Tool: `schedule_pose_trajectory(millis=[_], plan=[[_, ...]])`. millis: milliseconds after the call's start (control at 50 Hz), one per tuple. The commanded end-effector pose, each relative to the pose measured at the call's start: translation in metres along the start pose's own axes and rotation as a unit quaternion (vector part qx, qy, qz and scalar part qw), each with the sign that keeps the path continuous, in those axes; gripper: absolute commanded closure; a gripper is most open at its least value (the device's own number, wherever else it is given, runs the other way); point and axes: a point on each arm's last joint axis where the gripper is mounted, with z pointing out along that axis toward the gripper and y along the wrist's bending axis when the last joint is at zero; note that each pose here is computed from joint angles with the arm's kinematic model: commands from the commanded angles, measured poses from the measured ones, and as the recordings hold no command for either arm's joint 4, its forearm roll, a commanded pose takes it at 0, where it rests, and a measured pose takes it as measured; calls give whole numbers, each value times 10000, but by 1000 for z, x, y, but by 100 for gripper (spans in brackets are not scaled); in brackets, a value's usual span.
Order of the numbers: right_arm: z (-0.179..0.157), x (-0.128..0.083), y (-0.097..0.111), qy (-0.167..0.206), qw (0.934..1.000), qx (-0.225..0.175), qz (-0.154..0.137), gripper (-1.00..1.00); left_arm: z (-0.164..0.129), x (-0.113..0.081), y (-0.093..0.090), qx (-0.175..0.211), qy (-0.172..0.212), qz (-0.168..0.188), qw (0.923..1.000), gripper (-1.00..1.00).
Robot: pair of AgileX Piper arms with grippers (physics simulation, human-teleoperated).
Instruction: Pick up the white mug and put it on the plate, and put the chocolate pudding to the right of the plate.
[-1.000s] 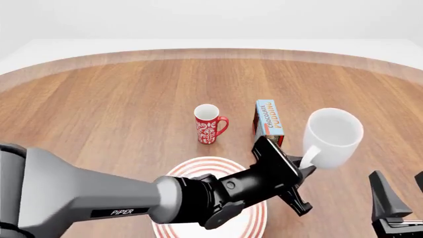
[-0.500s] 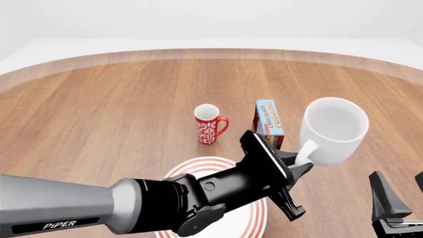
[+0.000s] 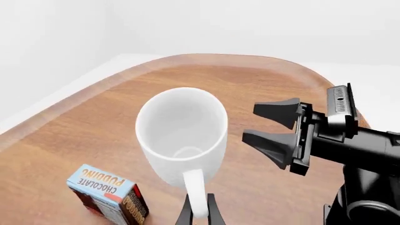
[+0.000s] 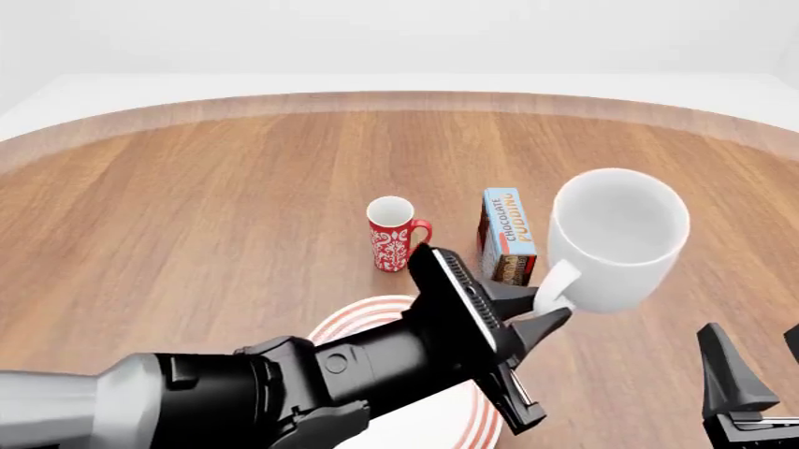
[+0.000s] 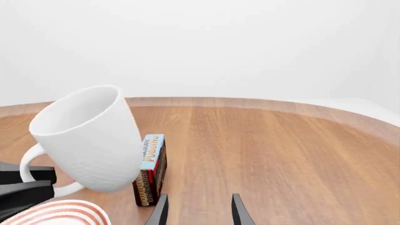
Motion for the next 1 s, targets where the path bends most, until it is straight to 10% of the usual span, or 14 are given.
schedule_pose_trajectory(millis=[20, 1000], plan=[[0, 0, 0, 0, 10000, -2, 0, -100, -17, -5, 0, -1, -73, 57, 10000, 100], [0, 0, 0, 0, 10000, -2, 0, -100, -88, 5, 26, -557, -223, 95, 9982, 100]])
